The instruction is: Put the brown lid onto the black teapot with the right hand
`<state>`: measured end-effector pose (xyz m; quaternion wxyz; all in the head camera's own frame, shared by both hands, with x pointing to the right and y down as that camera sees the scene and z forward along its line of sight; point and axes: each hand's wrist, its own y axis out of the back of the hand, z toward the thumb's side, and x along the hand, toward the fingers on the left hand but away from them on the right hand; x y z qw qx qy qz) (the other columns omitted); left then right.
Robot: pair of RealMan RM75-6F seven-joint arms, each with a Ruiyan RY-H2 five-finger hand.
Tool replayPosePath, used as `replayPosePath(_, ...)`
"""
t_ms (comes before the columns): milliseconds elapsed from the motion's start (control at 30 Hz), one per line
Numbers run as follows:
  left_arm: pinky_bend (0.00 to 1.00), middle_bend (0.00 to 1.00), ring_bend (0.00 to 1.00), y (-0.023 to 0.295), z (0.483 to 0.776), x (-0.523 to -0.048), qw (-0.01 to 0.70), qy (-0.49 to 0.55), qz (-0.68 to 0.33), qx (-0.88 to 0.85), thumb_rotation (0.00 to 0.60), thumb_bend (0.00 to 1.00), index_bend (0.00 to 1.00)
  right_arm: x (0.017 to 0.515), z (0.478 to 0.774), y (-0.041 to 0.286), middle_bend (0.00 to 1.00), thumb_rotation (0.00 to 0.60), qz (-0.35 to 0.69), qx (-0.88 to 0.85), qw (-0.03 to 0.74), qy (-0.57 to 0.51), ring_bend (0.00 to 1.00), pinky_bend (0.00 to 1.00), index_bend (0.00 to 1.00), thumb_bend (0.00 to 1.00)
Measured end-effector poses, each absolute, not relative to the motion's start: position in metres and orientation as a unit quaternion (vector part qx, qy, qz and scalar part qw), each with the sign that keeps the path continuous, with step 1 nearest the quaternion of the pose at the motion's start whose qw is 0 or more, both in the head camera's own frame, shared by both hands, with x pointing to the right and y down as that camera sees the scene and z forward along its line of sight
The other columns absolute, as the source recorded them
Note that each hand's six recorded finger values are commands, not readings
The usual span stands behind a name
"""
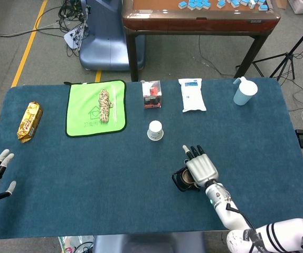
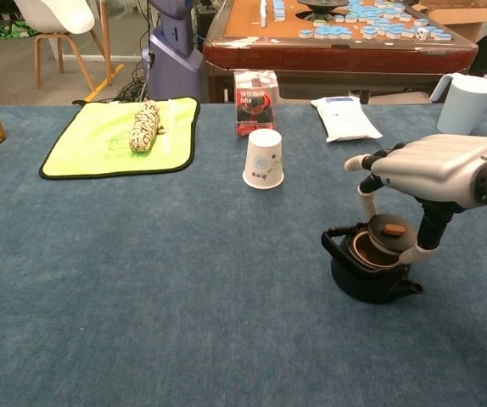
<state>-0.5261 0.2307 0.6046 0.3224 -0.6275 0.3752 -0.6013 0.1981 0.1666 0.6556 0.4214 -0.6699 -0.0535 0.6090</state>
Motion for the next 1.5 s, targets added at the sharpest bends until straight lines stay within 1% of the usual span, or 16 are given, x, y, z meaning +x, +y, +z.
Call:
replayPosePath(167, 0.00, 0.00, 0.00, 0.232, 0.604, -0.528, 0.321, 0.377, -0.602, -0.626, 0.600, 0.38, 0.00, 0.197, 0.655, 0.167, 0.00, 0.600, 0.609, -0.670, 0.422, -0.052, 0.00, 0.00, 0.44, 0.20)
replayPosePath(400, 0.00, 0.00, 0.00, 0.232, 0.602, -0.527, 0.324, 0.379, -0.598, -0.627, 0.600, 0.38, 0.00, 0.199, 0.652, 0.165, 0.00, 0.600, 0.608, -0.670, 0.422, -0.060, 0.00, 0.00, 0.30, 0.19)
replayPosePath(633, 0.00, 0.00, 0.00, 0.232, 0.601, -0.526, 0.326, 0.379, -0.598, -0.627, 0.600, 0.38, 0.00, 0.202, 0.651, 0.164, 0.00, 0.600, 0.609, -0.669, 0.421, -0.061, 0.00, 0.00, 0.26, 0.19)
replayPosePath(1133, 0.00, 0.00, 0.00, 0.232, 0.602, -0.527, 0.325, 0.377, -0.603, -0.623, 0.600, 0.38, 0.00, 0.207, 0.642, 0.160, 0.00, 0.600, 0.604, -0.672, 0.420, -0.082, 0.00, 0.00, 0.26, 0.19)
replayPosePath(1300, 0.00, 0.00, 0.00, 0.232, 0.603, -0.528, 0.323, 0.376, -0.606, -0.622, 0.600, 0.38, 0.00, 0.209, 0.639, 0.158, 0.00, 0.600, 0.597, -0.677, 0.420, -0.091, 0.00, 0.00, 0.29, 0.19)
replayPosePath(1500, 0.00, 0.00, 0.00, 0.233, 0.602, -0.526, 0.324, 0.378, -0.605, -0.621, 0.600, 0.38, 0.00, 0.216, 0.635, 0.167, 0.00, 0.600, 0.599, -0.681, 0.413, -0.083, 0.00, 0.00, 0.30, 0.20)
